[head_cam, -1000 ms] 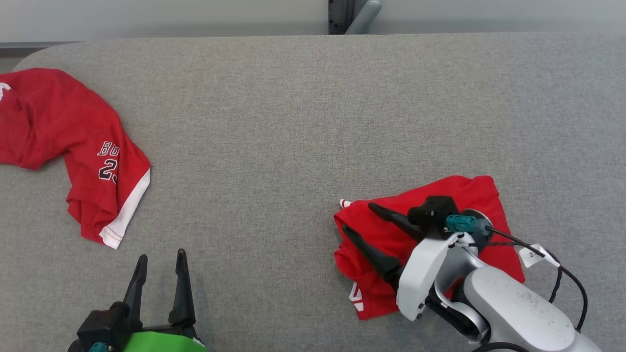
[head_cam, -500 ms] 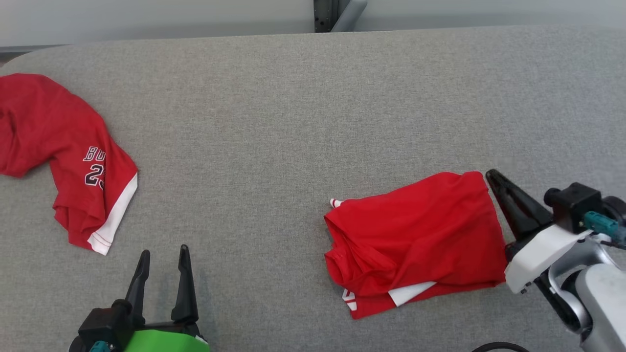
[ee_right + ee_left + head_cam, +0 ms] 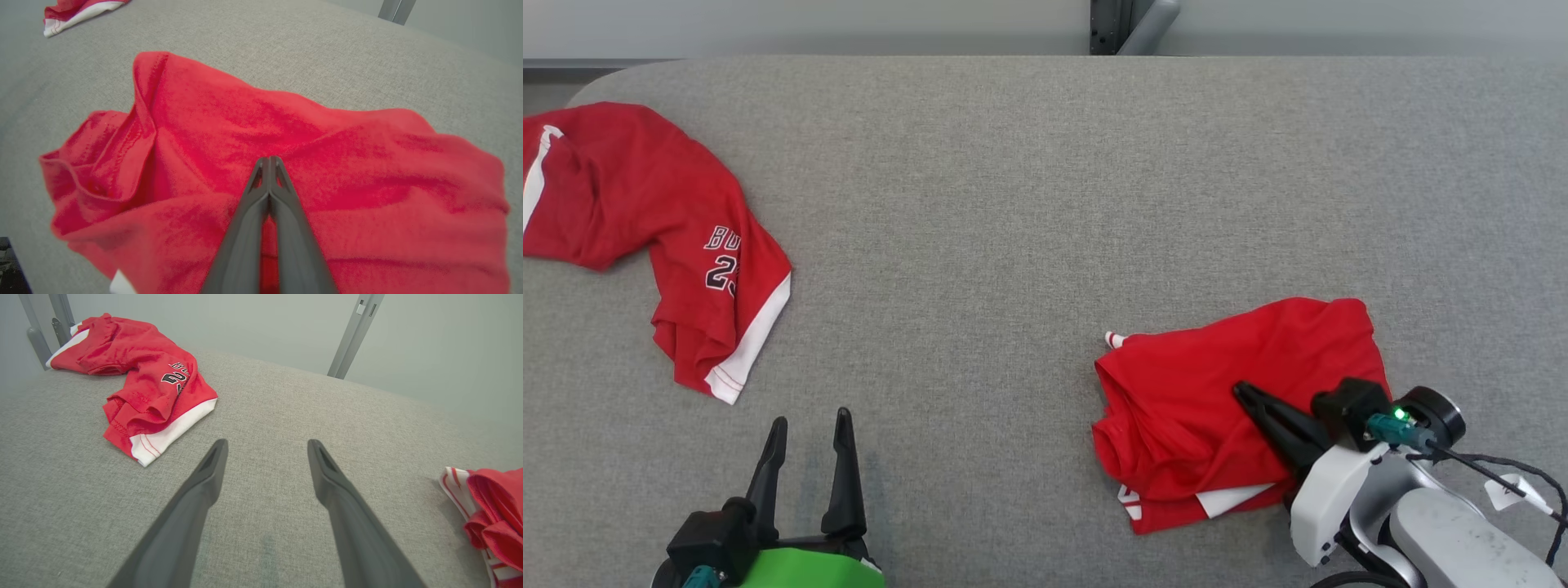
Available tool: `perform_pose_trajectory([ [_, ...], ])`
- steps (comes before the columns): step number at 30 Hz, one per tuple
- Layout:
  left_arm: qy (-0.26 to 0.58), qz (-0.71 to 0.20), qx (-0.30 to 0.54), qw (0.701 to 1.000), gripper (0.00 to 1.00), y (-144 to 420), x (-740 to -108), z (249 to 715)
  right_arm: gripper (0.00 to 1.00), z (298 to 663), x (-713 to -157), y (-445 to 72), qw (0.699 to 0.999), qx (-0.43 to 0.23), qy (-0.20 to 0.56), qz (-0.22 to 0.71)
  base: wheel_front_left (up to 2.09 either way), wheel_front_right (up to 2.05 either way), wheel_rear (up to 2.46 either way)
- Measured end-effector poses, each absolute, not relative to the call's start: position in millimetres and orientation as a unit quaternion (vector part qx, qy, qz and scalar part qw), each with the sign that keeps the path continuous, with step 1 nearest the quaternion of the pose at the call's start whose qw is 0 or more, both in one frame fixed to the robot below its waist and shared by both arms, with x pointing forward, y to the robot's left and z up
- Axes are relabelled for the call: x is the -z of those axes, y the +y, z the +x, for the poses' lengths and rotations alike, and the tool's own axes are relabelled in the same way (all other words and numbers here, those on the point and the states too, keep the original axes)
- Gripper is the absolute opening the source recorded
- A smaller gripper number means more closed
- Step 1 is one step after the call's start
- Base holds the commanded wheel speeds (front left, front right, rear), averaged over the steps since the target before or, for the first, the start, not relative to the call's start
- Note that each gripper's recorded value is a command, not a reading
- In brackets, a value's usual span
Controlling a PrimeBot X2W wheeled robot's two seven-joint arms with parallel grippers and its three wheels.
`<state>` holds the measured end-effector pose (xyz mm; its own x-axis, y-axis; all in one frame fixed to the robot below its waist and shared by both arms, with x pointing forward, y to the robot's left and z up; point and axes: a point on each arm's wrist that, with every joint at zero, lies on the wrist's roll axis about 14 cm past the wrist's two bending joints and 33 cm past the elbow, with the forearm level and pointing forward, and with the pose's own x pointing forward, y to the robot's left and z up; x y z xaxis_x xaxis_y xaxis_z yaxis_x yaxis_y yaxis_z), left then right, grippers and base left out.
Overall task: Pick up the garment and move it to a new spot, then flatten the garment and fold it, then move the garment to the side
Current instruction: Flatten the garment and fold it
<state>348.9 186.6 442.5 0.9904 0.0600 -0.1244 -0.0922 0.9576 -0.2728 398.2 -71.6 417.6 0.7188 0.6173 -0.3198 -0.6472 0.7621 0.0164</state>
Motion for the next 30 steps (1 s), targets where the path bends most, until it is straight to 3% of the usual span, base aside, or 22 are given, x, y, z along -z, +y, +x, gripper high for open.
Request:
perform_pose_trajectory([
  [17, 0.058, -0.139, -0.049, 0.987, 1.0, 193.0, -442.1, 344.8, 0.0, 347.4, -388.6, -6.8, 0.887, -0.427, 0.172, -0.018, 0.0, 0.0, 0.0],
  [30, 0.067, -0.139, -0.051, 0.987, 1.0, 192.2, -437.1, 341.5, 0.0, 353.0, -396.1, 47.9, 0.875, -0.459, 0.155, 0.01, 0.0, 0.0, 0.0],
])
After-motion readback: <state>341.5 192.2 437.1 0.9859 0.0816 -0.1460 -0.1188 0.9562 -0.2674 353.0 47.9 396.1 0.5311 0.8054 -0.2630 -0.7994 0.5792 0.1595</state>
